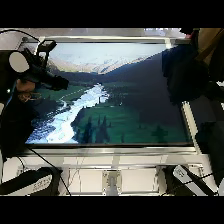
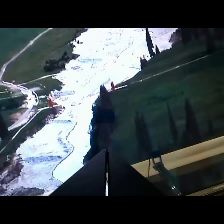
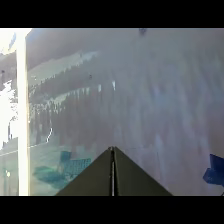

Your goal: Fold the clothes and pants, and hang the long-sleeved shirts on hangers.

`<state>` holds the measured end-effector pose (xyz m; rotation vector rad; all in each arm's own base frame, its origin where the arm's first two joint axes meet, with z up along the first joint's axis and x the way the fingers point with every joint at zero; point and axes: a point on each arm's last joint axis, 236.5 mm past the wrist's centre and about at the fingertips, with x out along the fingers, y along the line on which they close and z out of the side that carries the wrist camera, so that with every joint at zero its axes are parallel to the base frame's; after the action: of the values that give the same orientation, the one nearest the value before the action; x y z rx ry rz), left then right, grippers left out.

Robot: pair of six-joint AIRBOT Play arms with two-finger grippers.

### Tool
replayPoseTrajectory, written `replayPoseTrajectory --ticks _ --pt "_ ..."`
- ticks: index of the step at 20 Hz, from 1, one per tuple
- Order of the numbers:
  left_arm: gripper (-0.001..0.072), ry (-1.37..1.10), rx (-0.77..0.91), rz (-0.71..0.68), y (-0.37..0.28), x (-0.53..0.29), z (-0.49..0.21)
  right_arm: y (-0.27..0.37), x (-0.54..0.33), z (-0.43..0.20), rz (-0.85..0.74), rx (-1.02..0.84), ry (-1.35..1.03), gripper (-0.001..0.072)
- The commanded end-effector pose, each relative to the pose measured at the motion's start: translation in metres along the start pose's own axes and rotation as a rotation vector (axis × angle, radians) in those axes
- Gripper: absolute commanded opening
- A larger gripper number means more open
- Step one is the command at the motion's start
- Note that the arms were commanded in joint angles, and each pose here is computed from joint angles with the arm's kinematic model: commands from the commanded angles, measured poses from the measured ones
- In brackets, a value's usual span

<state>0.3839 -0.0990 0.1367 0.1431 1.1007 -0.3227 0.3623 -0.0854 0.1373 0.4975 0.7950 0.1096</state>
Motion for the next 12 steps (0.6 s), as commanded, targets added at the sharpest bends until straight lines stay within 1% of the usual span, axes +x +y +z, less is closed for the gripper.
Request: replayPoseTrajectory --ticks 1,12 --pt "0.0054 0.003 0.0 0.001 0.0 0.001 0.0 0.0 0.0 0.0 0.0 -0.001 0.001 -0.0002" --pt "0.0056 -0.011 0.007 0.006 0.004 0.014 0.008 0.0 0.0 0.0 0.0 -0.001 0.0 -0.0003"
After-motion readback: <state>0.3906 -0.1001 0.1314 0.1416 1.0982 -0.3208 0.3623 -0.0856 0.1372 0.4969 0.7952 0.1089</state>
